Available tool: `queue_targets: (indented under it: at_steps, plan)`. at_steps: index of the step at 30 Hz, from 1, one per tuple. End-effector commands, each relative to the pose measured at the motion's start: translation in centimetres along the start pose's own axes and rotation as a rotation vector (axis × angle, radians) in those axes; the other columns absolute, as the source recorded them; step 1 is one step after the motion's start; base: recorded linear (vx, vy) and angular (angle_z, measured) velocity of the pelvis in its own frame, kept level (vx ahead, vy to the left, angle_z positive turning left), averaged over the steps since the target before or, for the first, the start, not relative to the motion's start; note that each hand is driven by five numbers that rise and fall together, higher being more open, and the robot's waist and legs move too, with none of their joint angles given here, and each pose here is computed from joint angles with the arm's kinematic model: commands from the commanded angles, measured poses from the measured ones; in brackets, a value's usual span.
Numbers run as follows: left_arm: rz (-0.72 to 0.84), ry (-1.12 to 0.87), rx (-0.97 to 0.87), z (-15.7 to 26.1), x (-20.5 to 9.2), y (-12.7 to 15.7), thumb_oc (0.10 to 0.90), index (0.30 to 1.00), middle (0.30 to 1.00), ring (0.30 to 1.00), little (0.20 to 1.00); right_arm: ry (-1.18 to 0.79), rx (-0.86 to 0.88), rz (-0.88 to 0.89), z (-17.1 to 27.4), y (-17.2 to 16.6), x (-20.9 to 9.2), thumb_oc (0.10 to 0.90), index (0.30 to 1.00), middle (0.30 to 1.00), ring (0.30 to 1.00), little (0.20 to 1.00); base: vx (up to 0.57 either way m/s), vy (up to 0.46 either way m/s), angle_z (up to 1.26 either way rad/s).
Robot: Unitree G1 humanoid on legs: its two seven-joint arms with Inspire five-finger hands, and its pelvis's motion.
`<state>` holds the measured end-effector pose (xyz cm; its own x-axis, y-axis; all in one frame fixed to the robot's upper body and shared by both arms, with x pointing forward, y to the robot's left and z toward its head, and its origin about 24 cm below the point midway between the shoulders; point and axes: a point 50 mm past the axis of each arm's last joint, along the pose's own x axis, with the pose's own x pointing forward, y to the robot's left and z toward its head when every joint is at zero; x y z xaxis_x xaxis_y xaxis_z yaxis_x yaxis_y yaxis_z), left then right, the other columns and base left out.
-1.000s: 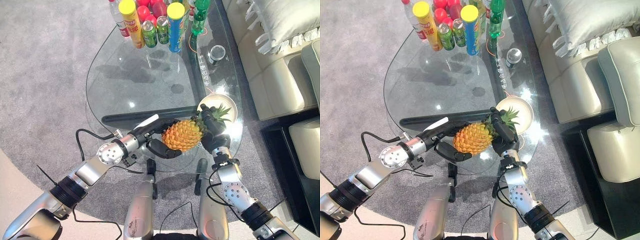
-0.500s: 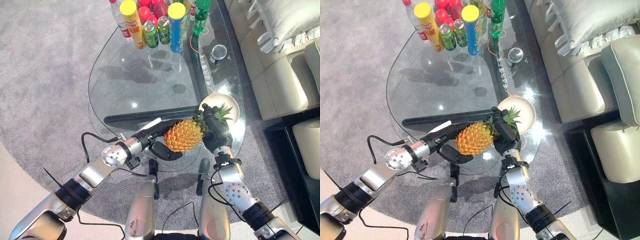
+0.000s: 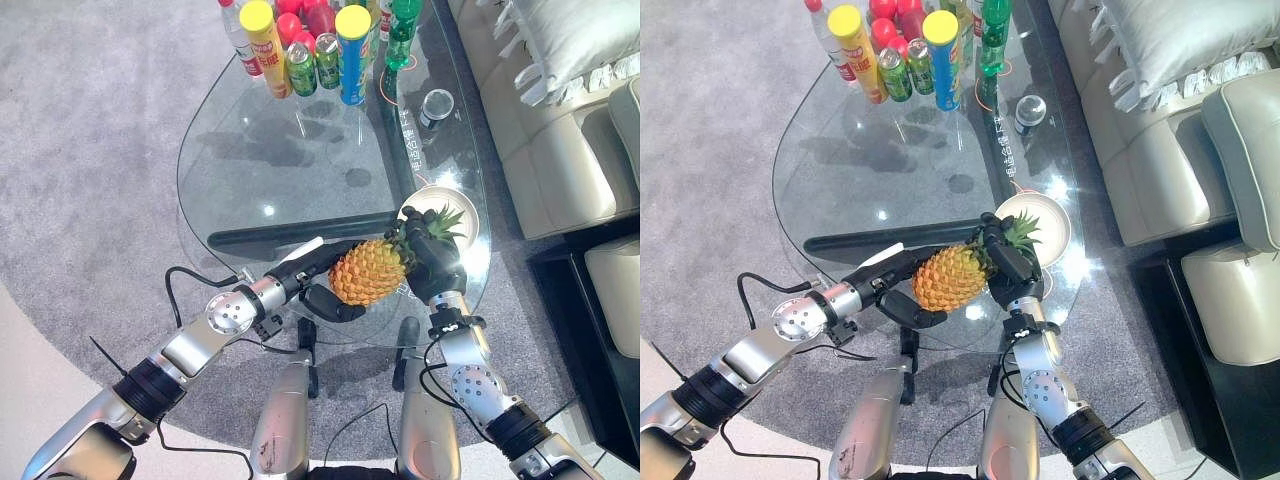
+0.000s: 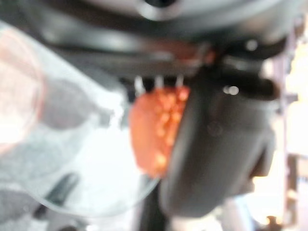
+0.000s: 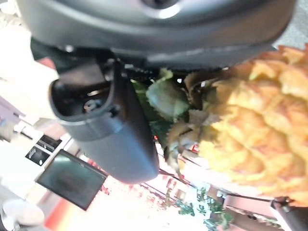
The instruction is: Pick up the fruit to the plate
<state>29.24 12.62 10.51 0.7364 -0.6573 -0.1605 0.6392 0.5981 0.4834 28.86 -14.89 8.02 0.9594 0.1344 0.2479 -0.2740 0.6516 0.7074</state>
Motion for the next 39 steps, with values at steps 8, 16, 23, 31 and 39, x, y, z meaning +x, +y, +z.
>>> queue_targets:
  at_steps: [8,16,23,31,39]
  plan:
    - [-0.114,-0.147,-0.065,2.4,-0.6,-2.9,0.8,0.9,0.9,0.9,0.9,-0.324,-0.324,0.434,6.4,10.0,2.6,0.1,0.3,0.3,0.3,0.2,0.0,0.0,0.0]
    - [-0.073,-0.11,-0.074,1.6,-0.7,-2.9,0.8,0.9,0.9,0.9,0.9,-0.453,-0.626,0.399,9.1,11.0,2.2,0.1,0.3,0.3,0.3,0.2,0.0,0.0,0.0]
    - [-0.046,-0.099,-0.085,1.1,-0.9,-2.9,0.8,0.9,0.9,0.9,0.9,-0.603,-0.922,0.247,10.7,10.8,2.1,0.1,0.3,0.3,0.3,0.2,0.0,0.0,0.0]
    - [-0.019,-0.084,-0.065,1.1,-0.4,-3.4,0.8,0.9,0.9,0.9,0.9,-0.729,-1.101,0.182,12.6,11.9,2.5,0.1,0.3,0.3,0.3,0.2,0.0,0.0,0.0]
    - [0.033,0.005,-0.15,-1.0,-0.2,-4.0,0.8,0.9,0.9,0.9,0.9,-0.8,-1.155,0.101,13.7,12.0,3.2,0.1,0.3,0.3,0.3,0.2,0.0,-0.004,0.0]
